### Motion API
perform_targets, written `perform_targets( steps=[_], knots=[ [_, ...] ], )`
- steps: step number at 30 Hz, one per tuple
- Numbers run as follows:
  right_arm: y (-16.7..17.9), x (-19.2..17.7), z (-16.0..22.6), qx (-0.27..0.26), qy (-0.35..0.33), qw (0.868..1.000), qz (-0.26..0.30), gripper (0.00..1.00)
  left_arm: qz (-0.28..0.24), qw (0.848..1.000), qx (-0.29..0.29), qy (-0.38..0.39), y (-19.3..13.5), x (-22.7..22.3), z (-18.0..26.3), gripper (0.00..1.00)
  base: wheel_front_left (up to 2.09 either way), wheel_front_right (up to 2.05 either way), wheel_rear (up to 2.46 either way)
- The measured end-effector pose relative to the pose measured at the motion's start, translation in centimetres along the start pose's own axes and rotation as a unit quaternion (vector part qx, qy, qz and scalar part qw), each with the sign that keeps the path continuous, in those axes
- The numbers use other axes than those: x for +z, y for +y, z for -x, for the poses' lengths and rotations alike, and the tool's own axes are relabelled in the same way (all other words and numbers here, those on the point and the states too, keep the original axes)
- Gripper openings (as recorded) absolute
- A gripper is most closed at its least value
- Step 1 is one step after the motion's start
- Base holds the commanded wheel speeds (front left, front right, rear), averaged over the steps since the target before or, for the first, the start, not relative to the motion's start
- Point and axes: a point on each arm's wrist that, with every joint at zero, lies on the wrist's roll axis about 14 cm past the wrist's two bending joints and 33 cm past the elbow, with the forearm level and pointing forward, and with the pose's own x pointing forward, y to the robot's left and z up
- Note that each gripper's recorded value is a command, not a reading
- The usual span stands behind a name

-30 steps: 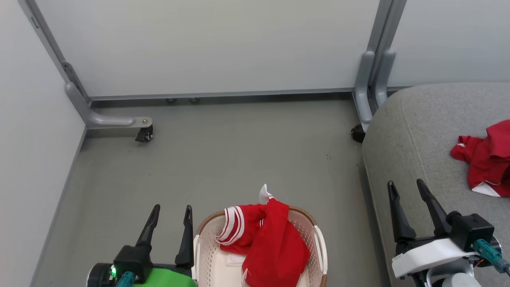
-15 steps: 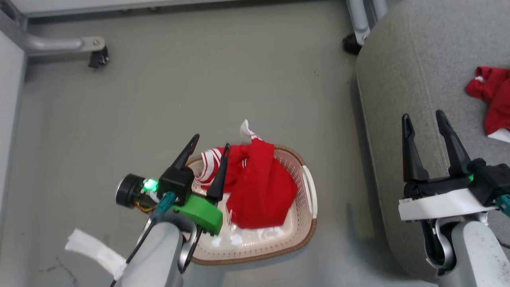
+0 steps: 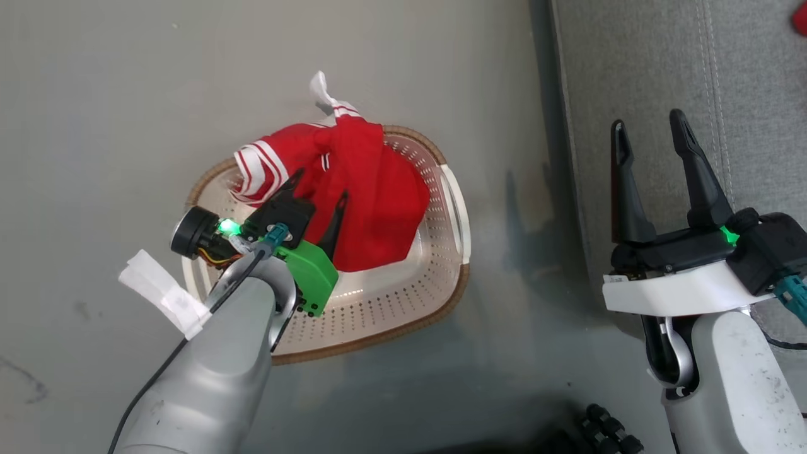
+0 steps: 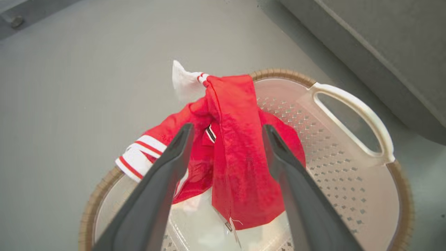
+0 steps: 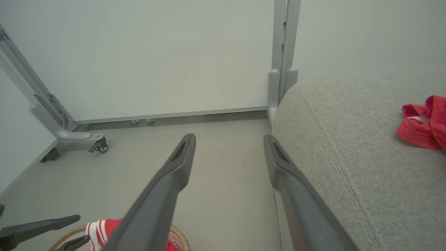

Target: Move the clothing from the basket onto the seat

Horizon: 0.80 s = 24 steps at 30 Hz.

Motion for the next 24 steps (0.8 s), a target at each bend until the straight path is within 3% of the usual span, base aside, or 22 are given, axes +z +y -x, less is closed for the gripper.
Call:
perform_targets(
  steps=[7,24],
  knots=[
    [-0.9,-3.7,0.2,-0.013,0.045,0.999,-0.008,1.0,0.01,0.995,-0.034,0.093,-1.0,-6.7,-2.7,1.0,0.0,0.0,0.0],
    [-2.3,-8.9,0.6,-0.031,0.107,0.994,-0.015,1.0,0.049,0.982,-0.056,0.176,-1.7,-14.0,-7.1,1.0,0.0,0.0,0.0]
  ],
)
